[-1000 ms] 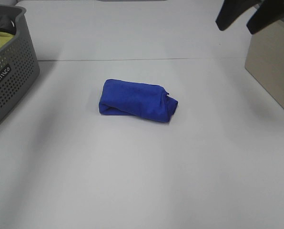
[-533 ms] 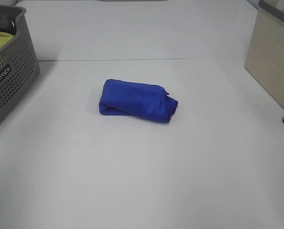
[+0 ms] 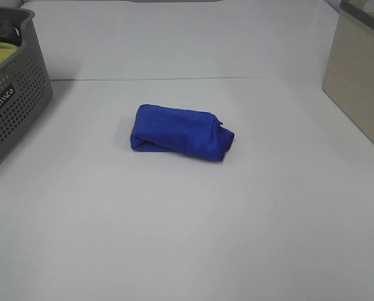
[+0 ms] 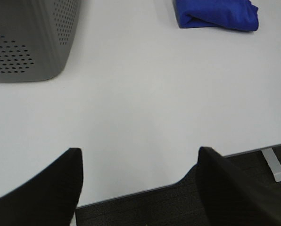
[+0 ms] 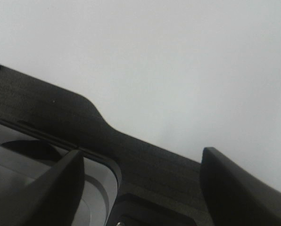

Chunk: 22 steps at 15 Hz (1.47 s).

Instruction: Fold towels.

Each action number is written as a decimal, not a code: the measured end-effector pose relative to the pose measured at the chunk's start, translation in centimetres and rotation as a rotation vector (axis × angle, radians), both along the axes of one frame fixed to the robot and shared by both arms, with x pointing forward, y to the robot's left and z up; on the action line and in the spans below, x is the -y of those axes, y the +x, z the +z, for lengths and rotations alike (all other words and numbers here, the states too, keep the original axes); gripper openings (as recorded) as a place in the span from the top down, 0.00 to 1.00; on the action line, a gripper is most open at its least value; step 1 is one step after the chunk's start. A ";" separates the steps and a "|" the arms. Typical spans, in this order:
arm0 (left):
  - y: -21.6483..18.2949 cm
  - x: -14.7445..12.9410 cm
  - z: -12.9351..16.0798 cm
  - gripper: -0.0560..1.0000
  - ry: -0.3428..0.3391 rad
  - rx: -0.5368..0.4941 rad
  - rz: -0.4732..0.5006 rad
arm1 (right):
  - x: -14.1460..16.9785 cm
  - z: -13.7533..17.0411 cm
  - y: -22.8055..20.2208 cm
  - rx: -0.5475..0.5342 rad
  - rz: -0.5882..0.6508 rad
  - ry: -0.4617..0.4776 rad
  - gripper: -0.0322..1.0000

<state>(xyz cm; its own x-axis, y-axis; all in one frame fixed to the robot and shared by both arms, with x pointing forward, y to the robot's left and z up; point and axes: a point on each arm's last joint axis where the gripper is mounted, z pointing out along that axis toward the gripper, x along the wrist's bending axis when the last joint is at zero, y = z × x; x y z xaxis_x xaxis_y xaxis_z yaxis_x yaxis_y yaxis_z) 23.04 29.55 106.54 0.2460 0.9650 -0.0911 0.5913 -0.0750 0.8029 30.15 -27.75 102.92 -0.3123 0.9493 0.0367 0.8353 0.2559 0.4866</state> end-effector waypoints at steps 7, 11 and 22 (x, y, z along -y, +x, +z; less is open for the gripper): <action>1.0 0.7 -0.9 0.33 0.029 0.077 -0.094 | 0.4 0.1 -1.7 0.136 0.019 0.010 0.31; 1.0 0.7 -0.9 0.33 0.025 0.082 -0.095 | 0.4 0.1 -1.7 0.136 0.020 0.009 0.31; 1.2 0.7 -0.9 0.33 0.030 0.084 0.044 | 1.0 0.5 -2.5 0.220 -0.123 0.024 0.31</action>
